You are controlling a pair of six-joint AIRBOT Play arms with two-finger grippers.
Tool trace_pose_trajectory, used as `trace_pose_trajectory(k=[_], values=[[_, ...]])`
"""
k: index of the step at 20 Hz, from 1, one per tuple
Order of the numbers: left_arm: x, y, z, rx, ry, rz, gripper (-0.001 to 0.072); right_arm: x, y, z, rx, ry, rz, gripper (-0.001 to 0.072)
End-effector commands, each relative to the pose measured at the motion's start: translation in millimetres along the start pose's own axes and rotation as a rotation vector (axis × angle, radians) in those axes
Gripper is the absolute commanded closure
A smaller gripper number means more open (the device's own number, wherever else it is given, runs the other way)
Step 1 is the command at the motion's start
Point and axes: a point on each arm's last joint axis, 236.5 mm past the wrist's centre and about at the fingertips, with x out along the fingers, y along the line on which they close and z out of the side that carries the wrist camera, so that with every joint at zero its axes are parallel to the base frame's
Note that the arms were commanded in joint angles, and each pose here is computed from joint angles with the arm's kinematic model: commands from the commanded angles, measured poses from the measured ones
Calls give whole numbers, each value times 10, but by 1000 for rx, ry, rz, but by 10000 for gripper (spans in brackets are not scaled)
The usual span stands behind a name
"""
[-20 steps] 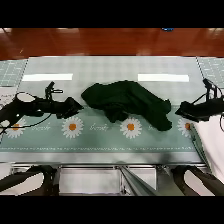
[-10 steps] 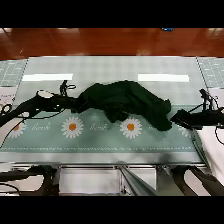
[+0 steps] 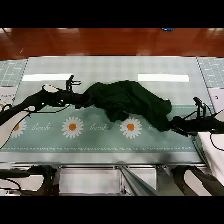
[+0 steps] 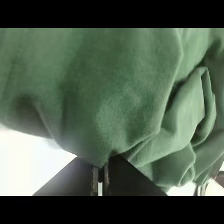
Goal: Fold the shirts.
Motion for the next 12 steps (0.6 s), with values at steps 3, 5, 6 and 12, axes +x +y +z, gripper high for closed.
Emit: trace_pose_trajectory(k=[3, 5, 6, 12], values=[[3, -2, -41, 20, 22, 3, 691, 160, 219, 186, 20, -36, 127, 296], [2, -6, -50, 20, 25, 1, 691, 274, 279, 143, 41, 16, 176, 320], [-3, -6, -43, 20, 24, 1, 691, 315, 342, 97, 50, 50, 215, 432], [-841, -470, 550, 86, -115, -117, 691, -480, 984, 674, -192, -77, 326, 687]])
